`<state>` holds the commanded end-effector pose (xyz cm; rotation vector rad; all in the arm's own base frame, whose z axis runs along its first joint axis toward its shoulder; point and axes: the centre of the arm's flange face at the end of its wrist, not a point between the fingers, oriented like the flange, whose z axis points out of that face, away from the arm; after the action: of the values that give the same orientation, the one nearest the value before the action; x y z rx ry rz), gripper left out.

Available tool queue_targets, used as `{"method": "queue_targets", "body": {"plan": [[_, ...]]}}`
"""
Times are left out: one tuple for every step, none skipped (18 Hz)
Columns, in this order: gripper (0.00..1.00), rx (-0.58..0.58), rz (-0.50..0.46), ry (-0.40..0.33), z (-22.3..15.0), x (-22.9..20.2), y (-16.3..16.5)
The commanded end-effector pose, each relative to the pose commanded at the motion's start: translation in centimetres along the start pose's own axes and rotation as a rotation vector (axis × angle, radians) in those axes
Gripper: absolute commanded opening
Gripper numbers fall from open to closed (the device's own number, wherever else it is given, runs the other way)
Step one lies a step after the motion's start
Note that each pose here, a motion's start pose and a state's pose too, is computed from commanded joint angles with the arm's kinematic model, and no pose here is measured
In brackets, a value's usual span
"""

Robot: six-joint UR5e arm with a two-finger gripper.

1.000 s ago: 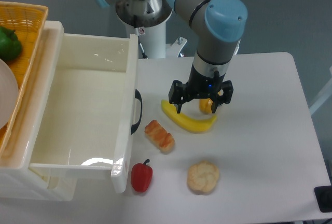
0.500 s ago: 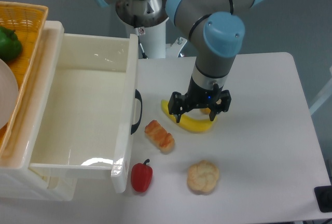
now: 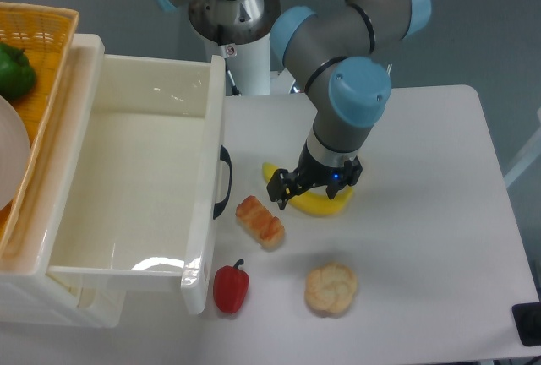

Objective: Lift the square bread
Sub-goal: 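Move the gripper over the small orange-brown bread roll and descend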

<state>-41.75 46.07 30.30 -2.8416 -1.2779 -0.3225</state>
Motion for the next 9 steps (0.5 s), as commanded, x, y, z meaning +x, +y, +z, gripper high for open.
{"method": "queue_targets", "body": {"plan": [[1.0, -0.009, -0.009, 0.001, 0.2, 0.1, 0.1], [1.0, -0.011, -0.025, 0.0, 0.3, 0.0, 0.1], [1.0, -0.014, -0.045, -0.001, 0.4, 0.0, 0.0], [1.0, -0.025, -0.069, -0.002, 1.0, -0.2, -0.1], [1.0, -0.041, -0.09, -0.005, 1.9, -0.3, -0.3], [1.0, -0.056, -0.109, -0.019, 2.7, -0.4, -0.5], [1.0, -0.062, -0.115, -0.033, 3.4, 0.3, -0.6], [1.0, -0.072, -0.121, -0.036, 4.1, 0.9, -0.7], [1.0, -0.085, -0.114, -0.04, 4.8, 1.5, -0.7]]}}
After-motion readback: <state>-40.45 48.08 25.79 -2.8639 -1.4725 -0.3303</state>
